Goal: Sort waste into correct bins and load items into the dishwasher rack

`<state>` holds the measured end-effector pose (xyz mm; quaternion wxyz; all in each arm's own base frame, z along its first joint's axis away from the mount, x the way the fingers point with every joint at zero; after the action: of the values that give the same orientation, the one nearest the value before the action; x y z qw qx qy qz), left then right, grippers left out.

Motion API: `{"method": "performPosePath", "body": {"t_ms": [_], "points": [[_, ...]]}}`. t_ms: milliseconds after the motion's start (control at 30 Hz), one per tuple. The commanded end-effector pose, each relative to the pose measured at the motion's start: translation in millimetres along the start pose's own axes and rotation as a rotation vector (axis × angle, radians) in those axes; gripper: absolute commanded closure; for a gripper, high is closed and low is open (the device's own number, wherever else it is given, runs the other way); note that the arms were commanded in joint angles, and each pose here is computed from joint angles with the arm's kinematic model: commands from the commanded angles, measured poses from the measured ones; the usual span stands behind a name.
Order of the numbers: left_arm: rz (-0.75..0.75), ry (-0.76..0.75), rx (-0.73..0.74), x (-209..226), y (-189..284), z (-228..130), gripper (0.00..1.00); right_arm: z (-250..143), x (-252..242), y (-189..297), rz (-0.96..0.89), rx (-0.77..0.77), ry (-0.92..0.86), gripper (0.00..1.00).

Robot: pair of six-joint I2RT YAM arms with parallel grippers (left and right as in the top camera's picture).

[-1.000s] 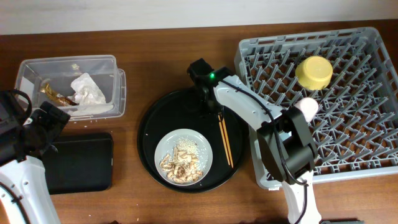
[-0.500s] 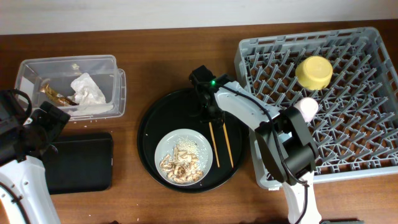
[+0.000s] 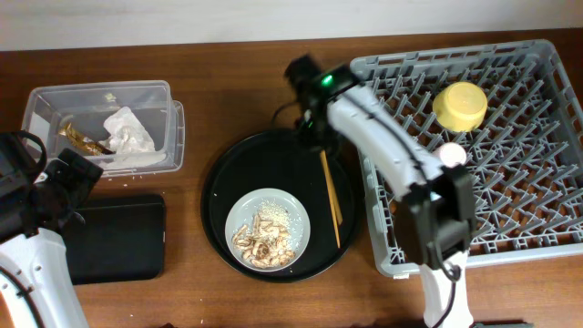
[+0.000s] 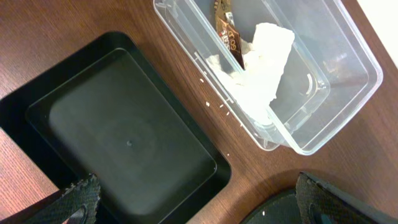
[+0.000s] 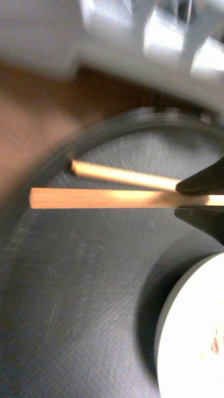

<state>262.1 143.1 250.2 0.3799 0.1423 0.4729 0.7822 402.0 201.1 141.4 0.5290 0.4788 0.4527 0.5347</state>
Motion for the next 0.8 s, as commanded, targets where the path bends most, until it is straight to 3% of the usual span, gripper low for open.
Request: {"method": "performPosePath", "body": {"t_ms": [0, 167, 400, 533, 633, 667, 700, 767], "points": [[0.003, 0.011, -0.013, 1.0, 2.6, 2.4, 0.01, 39.6, -53.9, 66.1, 0.008, -0.16, 0.007, 0.96], [0.003, 0.011, -0.013, 1.0, 2.6, 2.4, 0.01, 70.7, -128.2, 68.8, 0.061, -0.197, -0.003, 0.96], [0.003, 0.011, -0.013, 1.0, 2.6, 2.4, 0.01, 75.7, -124.8, 49.4, 0.213, -0.152, -0.004, 0.96], [0.002, 0.012, -0.013, 1.0, 2.6, 2.5, 0.01, 75.8, -125.2, 38.1, 0.212, -0.121, -0.061, 0.95], [0.002, 0.012, -0.013, 1.0, 2.6, 2.5, 0.01, 72.7, -125.6, 33.6, 0.21, -0.103, -0.062, 0.75], [0.002, 0.012, -0.013, 1.0, 2.6, 2.5, 0.01, 71.8, -125.7, 33.4, 0.21, -0.098, -0.07, 0.6], [0.003, 0.012, -0.013, 1.0, 2.6, 2.5, 0.01, 70.3, -125.9, 33.2, 0.209, -0.09, -0.083, 0.27], [0.002, 0.012, -0.013, 1.0, 2.6, 2.5, 0.01, 66.2, -126.2, 32.8, 0.207, -0.07, -0.093, 0.24]]}}
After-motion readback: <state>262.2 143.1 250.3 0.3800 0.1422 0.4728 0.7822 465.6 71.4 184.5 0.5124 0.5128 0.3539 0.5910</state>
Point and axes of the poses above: each gripper's point midway between its finger pads, its own y axis back along the fingers, its own x axis along the line the jaws close on, z = x × y, the point moved 3 cm from there along y, back along the fingers, and after that the axes turned 12 degrees about -y, right-handed, at the moved point
